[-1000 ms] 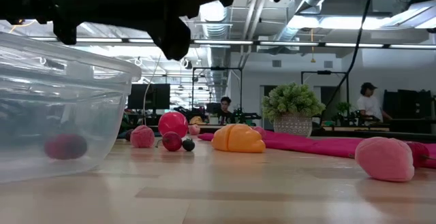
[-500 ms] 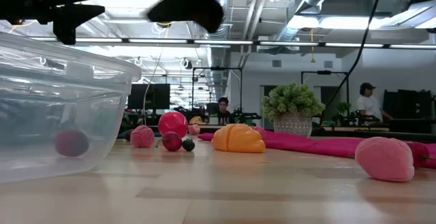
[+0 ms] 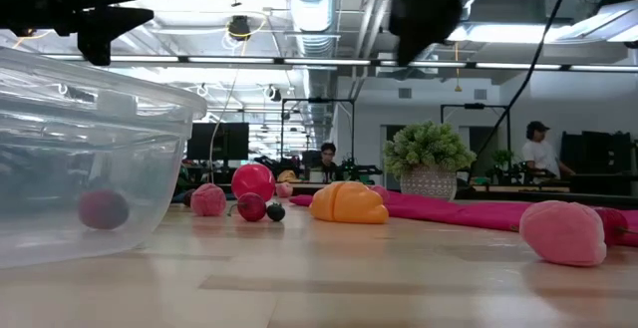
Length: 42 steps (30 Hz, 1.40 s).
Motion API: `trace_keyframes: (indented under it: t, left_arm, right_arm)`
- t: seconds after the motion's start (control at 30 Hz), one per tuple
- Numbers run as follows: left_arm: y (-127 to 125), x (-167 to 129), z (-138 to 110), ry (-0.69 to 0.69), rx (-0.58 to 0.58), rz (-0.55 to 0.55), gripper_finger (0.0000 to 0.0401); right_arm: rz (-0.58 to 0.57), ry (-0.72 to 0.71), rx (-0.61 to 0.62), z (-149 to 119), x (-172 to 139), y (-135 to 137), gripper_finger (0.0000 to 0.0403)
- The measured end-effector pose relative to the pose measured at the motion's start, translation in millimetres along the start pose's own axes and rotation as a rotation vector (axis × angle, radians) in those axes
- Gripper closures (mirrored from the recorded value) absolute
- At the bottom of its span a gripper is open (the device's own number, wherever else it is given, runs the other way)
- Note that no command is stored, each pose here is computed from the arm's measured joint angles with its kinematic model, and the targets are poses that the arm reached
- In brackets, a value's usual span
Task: Pick and placing Produce into tupperware
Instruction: Put the cherry into the transparent bin
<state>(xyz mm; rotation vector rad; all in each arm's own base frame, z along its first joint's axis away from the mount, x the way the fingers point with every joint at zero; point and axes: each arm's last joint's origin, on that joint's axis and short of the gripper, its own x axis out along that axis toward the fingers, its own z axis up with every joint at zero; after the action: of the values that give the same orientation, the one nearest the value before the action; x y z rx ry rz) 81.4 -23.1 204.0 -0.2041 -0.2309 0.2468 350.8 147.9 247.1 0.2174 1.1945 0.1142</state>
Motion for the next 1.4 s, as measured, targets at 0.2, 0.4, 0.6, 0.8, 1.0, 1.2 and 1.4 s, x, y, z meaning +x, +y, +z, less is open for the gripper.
trace_keyframes:
  t: [0.2,0.4,0.6,0.8,1.0,1.2,1.4]
  left_arm:
    - [0,0,1,-0.005,-0.005,0.002,0.0239]
    - [0,0,1,-0.008,-0.008,0.004,0.0239]
    - [2,0,2,-0.018,-0.03,0.058,0.0239]
    - [2,0,2,-0.018,-0.043,0.065,0.0239]
    - [2,0,2,-0.018,-0.043,0.065,0.0239]
    - [2,0,2,-0.018,-0.044,0.065,0.0239]
    - [2,0,1,-0.016,-0.045,0.066,0.0239]
  right_arm:
    - [-0.091,0.115,0.143,-34,11,19,0.0159]
    - [-0.251,0.16,0.342,-72,21,32,0.0159]
    - [-0.291,0.11,0.505,-88,29,41,0.0159]
    - [-0.344,0.126,0.702,-108,41,36,0.0159]
    - [-0.253,0.085,0.736,-113,55,39,0.0158]
    - [-0.215,0.073,0.718,-112,73,43,0.0158]
    - [-0.218,0.133,0.719,-113,90,44,0.0159]
